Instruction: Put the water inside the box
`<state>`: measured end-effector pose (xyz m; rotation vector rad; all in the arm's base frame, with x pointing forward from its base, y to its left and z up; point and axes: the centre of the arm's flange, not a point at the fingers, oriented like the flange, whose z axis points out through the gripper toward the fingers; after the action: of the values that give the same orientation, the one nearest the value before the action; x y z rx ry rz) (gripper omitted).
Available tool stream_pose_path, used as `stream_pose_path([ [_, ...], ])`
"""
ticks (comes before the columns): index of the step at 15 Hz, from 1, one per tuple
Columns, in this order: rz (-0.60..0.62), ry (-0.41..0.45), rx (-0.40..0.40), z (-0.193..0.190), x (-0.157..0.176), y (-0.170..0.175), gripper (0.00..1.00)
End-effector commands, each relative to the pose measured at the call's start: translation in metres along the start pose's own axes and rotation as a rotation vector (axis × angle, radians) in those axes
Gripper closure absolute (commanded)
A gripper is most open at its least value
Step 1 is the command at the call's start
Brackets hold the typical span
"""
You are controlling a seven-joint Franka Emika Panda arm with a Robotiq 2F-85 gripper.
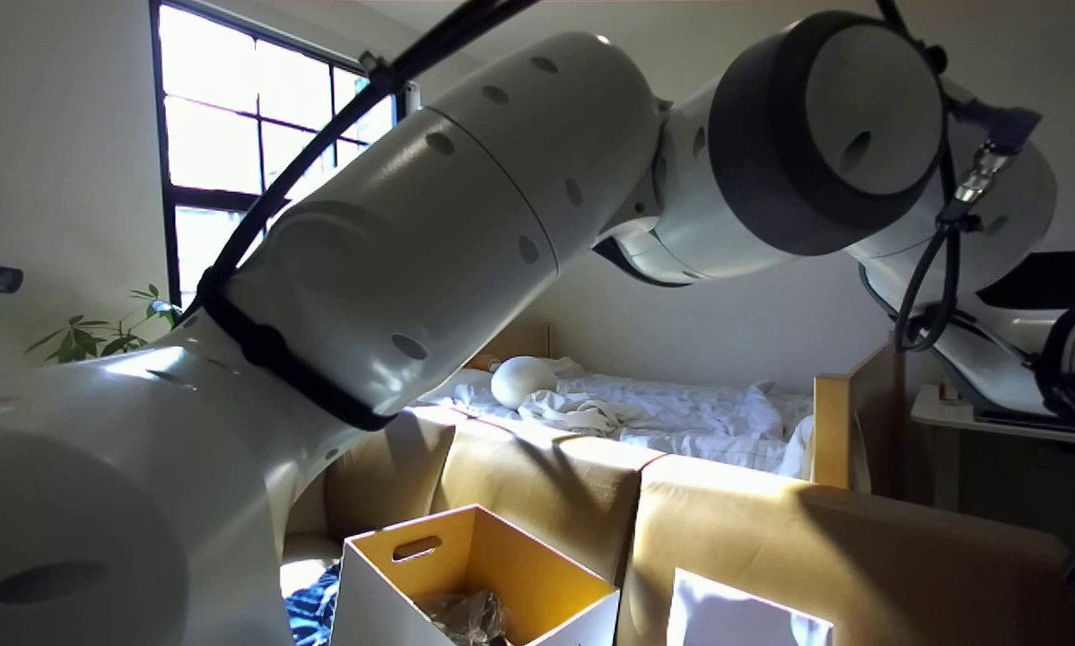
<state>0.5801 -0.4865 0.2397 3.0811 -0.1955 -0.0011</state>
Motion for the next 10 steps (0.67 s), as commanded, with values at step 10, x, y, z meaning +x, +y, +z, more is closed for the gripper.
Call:
stream_pose_path([
  [10, -0.002, 0.082, -0.021, -0.079, -0.002, -0.005, 0.0],
])
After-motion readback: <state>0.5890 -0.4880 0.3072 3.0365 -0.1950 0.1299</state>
